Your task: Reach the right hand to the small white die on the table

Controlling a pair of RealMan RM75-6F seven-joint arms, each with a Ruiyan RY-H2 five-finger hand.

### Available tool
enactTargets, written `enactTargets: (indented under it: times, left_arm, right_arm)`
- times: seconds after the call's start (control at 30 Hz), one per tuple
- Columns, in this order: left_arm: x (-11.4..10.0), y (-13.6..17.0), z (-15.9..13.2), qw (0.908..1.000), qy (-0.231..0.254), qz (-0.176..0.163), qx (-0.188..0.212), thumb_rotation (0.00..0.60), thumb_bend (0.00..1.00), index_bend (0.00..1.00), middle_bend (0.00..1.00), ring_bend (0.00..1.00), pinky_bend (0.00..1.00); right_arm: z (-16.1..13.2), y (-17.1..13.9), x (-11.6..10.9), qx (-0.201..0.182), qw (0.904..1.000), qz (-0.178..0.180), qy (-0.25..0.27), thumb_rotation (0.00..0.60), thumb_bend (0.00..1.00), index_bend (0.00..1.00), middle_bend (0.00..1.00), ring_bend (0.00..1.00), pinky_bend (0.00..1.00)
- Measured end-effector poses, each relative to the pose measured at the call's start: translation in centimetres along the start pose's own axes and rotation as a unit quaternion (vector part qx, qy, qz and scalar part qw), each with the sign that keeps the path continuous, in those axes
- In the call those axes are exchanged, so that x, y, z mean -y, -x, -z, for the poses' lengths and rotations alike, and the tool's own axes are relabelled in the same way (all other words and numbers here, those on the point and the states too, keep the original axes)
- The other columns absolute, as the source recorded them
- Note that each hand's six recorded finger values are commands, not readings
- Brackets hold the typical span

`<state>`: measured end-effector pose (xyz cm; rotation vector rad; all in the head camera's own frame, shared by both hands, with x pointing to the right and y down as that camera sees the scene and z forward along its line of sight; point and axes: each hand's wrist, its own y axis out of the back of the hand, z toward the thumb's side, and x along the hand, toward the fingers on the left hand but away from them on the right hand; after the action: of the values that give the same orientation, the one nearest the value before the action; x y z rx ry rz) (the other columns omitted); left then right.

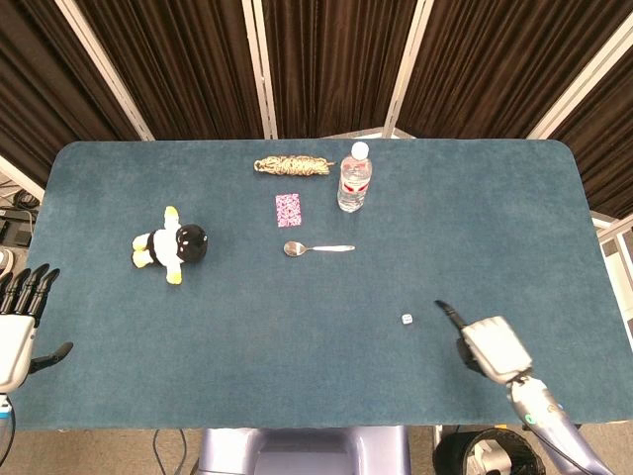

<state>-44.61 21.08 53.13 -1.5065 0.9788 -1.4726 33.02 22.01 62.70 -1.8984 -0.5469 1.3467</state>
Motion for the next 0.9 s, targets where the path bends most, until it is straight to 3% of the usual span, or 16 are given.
enactTargets:
  times: [0.23, 0.57, 0.9]
  left_arm:
    - [0.5, -0.6, 0.2, 0.9999, -0.005, 0.008, -0.009, 0.6, 0.0, 0.0, 0.0, 0.0, 0.0]
    - [1.0, -1.1, 0.2, 0.9997, -0.012, 0.017, -0.016, 0.6, 0.0, 0.0, 0.0, 0.0, 0.0]
    - [1.1, -1.2, 0.3, 0.9996, -0.013, 0.018, -0.018, 0.6, 0.0, 0.0, 0.0, 0.0, 0.0]
  right_arm:
    - [-2.1, 2.4, 2.3, -0.044, 0.9979, -0.045, -0.015, 0.6, 0.71, 0.0, 0.74, 0.72, 1.0]
    - [-2.1, 3.6, 5.0, -0.046, 0.9959, -0.075, -0.021, 0.6, 0.72, 0.0, 0.74, 0.72, 1.0]
    - [-1.9, 4.3, 5.9, -0.042, 0.9955, -0.083, -0.018, 0.6, 0.72, 0.0, 0.74, 0.72, 1.0]
